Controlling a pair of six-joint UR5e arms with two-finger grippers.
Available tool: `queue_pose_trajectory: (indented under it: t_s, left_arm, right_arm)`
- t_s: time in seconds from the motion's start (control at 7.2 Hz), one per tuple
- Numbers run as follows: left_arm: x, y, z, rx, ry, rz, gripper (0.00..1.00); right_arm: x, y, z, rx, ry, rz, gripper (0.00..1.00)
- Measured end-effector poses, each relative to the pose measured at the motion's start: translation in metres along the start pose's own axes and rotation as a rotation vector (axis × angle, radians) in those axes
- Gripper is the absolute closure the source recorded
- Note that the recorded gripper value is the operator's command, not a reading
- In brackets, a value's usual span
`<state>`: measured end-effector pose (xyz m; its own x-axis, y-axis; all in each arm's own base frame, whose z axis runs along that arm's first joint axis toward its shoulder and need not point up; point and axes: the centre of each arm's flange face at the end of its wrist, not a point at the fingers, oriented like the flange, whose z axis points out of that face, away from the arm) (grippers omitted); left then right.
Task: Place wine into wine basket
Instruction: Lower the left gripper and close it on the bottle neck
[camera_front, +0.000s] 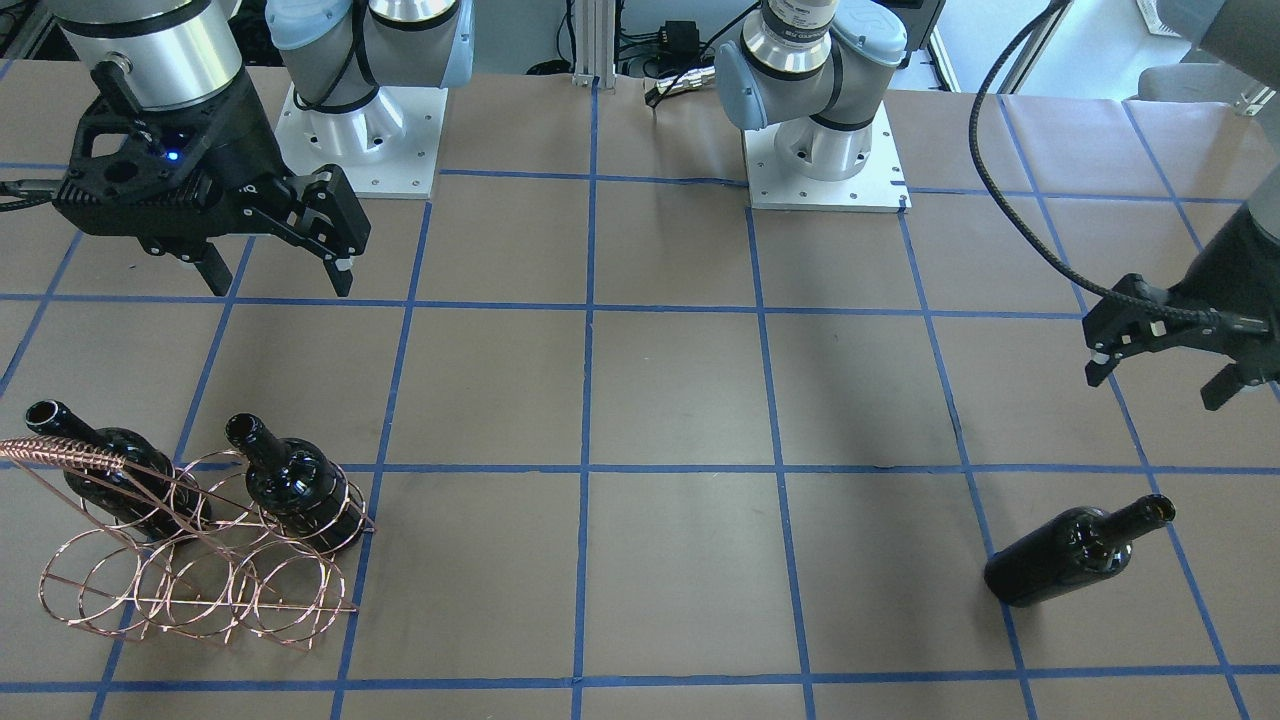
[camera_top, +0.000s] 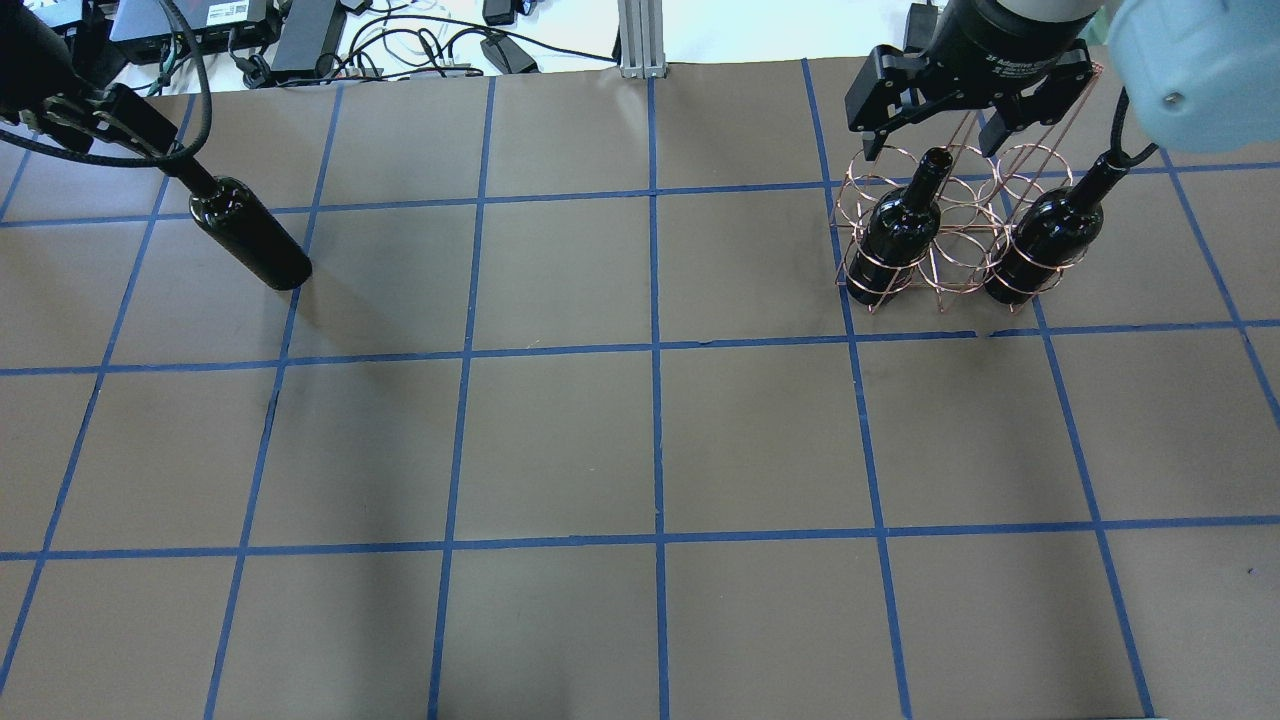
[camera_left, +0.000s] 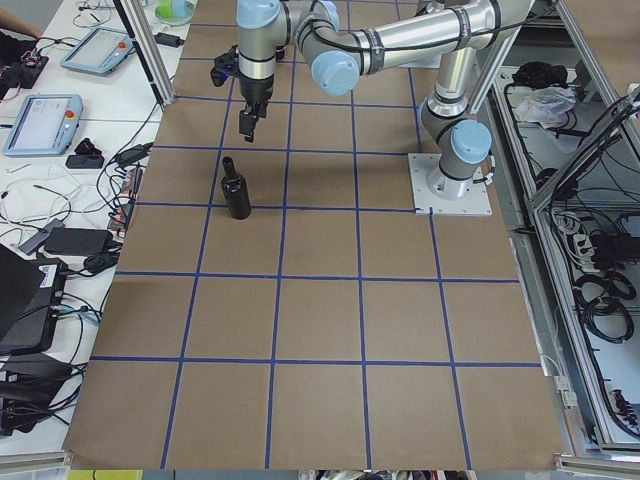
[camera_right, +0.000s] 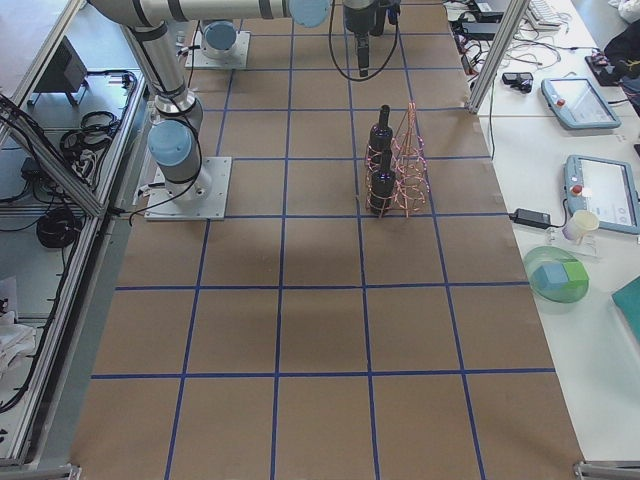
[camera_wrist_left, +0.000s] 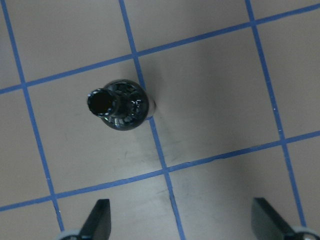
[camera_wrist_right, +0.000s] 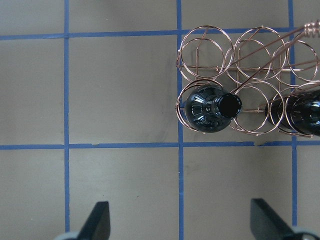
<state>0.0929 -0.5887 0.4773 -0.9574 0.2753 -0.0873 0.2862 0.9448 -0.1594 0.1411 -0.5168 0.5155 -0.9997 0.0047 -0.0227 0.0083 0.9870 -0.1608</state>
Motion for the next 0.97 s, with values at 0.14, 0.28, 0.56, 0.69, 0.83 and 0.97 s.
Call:
queue_pose_trajectory:
  t_s: [0.14, 0.28, 0.56, 0.69, 0.83, 0.97]
  left_arm:
    - [-0.013, -0.006, 0.016, 0.021, -0.006, 0.029, 0.01]
    - [-0.021, -0.014, 0.034, 0.044, 0.005, 0.033, 0.01]
    - [-0.038, -0.024, 0.067, 0.07, 0.024, 0.007, 0.01]
    - [-0.056, -0.021, 0.086, 0.063, 0.033, -0.016, 0.02]
    - [-0.07, -0.017, 0.102, 0.056, 0.04, -0.033, 0.06]
    - [-0.076, -0.016, 0.11, 0.054, 0.046, -0.058, 0.06]
  right_arm:
    - [0.0, 0.0, 0.001, 0.0, -0.003, 0.002, 0.0]
    - [-0.001, 0.0, 0.001, 0.002, -0.01, 0.004, 0.0]
    - [-0.002, 0.0, 0.001, 0.002, -0.015, 0.003, 0.0]
    - [-0.002, 0.0, 0.001, 0.003, -0.018, 0.003, 0.0]
    - [-0.002, 0.0, 0.001, 0.003, -0.019, 0.004, 0.0]
    - [-0.002, 0.0, 0.001, 0.003, -0.019, 0.002, 0.0]
